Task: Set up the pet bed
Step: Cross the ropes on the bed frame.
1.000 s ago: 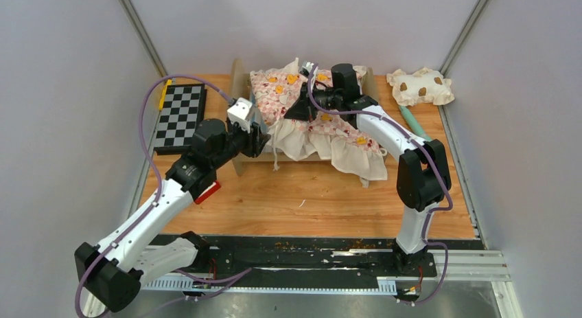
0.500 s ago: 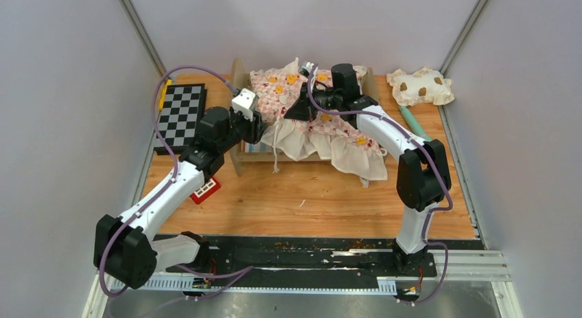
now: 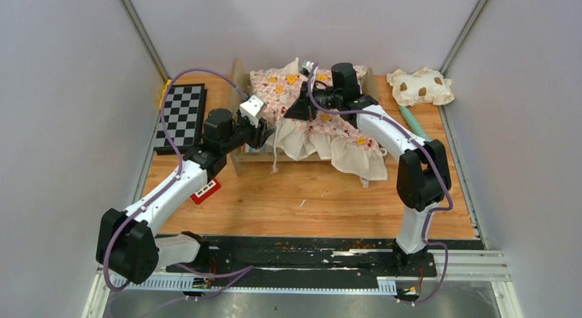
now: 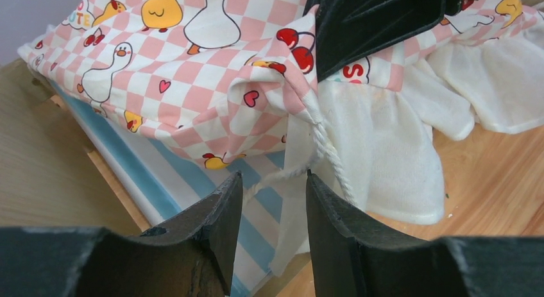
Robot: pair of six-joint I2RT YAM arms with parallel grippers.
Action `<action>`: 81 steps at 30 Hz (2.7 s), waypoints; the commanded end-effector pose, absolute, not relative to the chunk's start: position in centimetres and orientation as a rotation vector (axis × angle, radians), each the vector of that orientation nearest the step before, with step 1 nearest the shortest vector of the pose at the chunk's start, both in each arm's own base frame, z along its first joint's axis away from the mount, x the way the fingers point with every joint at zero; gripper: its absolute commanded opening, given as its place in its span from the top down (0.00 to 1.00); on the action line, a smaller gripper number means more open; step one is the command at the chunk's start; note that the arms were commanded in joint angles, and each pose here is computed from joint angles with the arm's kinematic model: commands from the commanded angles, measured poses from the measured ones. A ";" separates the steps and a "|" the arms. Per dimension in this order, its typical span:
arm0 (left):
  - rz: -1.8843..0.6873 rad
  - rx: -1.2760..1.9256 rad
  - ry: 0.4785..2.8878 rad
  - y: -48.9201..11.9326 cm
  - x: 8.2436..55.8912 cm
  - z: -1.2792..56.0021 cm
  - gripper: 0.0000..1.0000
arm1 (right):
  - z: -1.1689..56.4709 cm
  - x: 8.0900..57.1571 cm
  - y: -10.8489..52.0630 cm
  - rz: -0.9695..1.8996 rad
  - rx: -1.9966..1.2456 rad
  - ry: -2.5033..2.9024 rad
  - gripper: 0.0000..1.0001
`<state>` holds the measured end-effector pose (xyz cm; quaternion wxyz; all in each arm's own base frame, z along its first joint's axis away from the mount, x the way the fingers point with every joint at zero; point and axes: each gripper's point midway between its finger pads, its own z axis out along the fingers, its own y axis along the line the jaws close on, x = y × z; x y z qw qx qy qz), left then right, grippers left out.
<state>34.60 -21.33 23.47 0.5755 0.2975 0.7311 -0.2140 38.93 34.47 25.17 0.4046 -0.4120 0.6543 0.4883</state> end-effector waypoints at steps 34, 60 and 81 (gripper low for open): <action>-0.523 0.717 1.580 -23.7 37.1 23.1 0.78 | 27.1 39.2 34.6 1.242 -1.076 1.571 0.96; -0.071 0.552 1.656 -14.9 36.2 29.3 0.72 | 26.5 39.4 34.8 1.247 -1.066 1.575 0.96; -0.421 0.664 1.677 -20.9 35.1 22.2 0.48 | 28.4 42.1 33.0 1.176 -0.937 1.596 0.97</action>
